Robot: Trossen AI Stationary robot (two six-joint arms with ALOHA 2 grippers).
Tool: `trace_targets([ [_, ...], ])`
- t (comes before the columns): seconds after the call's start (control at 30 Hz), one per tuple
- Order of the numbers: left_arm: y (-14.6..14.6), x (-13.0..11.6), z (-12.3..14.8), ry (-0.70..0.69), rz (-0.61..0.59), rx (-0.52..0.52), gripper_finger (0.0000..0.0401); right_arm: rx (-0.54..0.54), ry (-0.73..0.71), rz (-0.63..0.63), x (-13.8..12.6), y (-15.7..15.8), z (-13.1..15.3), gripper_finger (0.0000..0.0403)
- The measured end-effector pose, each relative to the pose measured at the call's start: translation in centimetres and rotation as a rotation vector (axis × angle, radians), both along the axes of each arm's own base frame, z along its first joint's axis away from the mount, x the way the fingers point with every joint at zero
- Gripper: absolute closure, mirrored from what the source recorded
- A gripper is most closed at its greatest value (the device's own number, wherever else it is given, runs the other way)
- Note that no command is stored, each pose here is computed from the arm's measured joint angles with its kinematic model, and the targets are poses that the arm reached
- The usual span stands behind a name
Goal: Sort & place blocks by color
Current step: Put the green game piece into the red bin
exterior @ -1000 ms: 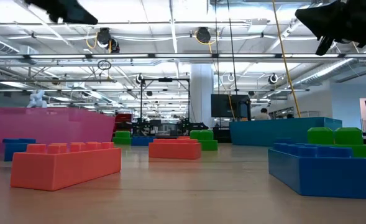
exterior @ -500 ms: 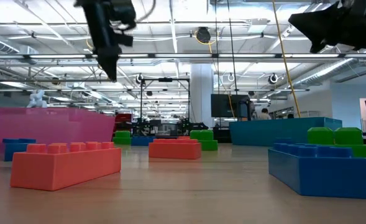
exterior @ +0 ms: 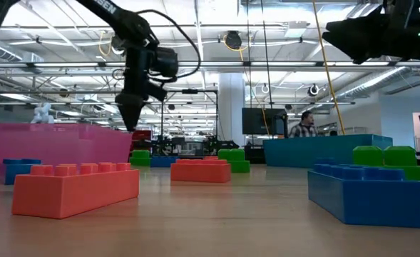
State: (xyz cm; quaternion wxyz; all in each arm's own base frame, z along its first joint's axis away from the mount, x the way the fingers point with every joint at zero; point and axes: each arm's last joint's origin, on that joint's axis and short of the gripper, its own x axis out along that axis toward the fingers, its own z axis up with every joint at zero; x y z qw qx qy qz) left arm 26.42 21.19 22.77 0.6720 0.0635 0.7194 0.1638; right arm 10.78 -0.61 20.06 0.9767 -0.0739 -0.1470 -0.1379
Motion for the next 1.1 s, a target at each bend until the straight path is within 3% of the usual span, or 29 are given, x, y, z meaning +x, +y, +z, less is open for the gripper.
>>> trace_targets([
  [0.23,0.9,1.3,-1.3,0.007,-0.079,0.068,0.0100,0.031,-0.005,0.011,0.0,0.0,0.0,0.0187],
  [0.67,-0.5,2.5,-1.5,-0.004,-0.292,-0.006,0.0100,0.055,0.008,0.019,0.1,0.0,-0.2,0.0190],
  [1.1,-0.9,2.4,-1.6,0.007,-0.282,-0.031,0.0100,0.097,0.008,0.032,0.1,0.0,-0.3,0.0190],
])
